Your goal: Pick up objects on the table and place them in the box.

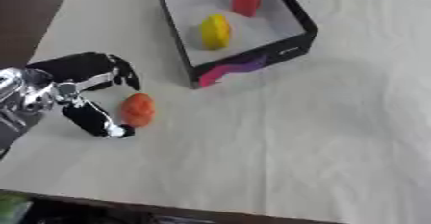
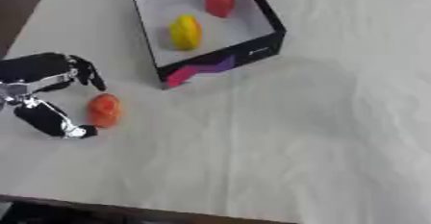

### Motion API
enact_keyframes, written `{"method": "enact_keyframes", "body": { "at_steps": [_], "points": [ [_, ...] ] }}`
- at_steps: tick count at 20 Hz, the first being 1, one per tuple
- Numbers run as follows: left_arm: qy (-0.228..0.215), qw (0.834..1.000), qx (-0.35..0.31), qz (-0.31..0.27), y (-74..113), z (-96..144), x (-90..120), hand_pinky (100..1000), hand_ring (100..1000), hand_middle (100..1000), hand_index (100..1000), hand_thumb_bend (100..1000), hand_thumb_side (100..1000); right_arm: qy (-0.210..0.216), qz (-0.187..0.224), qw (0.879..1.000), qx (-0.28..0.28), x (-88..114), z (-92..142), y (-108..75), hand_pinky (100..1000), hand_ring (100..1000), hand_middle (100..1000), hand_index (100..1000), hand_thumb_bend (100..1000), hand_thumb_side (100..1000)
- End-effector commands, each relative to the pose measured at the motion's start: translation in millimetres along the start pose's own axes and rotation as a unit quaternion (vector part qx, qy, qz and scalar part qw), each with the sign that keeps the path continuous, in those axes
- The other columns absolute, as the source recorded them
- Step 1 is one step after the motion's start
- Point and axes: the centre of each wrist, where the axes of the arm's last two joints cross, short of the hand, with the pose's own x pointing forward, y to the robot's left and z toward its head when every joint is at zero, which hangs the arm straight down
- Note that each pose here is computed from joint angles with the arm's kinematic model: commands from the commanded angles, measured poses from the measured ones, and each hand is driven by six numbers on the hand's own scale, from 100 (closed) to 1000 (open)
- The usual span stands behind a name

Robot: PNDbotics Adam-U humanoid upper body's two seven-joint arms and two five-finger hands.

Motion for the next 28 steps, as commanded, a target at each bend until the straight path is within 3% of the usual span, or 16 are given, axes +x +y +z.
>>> {"method": "enact_keyframes", "body": {
  "at_steps": [1, 14, 21, 28],
  "points": [
    [0.007, 1.0, 0.012, -0.015, 5.2, -1, -3, 737, 737, 709, 766, 529, 223, -0.012, 0.006, 1.0, 0.003, 7, -6, -3.2, 947, 825, 776, 875, 100, 501],
    [0.01, 0.998, 0.048, -0.026, -2.1, -26, -4, 738, 739, 714, 767, 507, 195, -0.007, 0.005, 1.0, 0.003, 6, -5, -1.8, 950, 825, 776, 875, 100, 525],
    [0.003, 0.999, 0.047, -0.011, -3.1, -30, -4, 714, 711, 684, 721, 351, 146, -0.005, 0.005, 1.0, 0.003, 6, -5, -1.3, 950, 826, 776, 876, 100, 532],
    [-0.017, 0.999, 0.027, 0.0, 16.7, -6, 5, 714, 710, 684, 718, 256, 135, -0.004, 0.01, 1.0, 0.001, 6, -5, -2.8, 950, 826, 777, 876, 100, 527]
  ]
}}
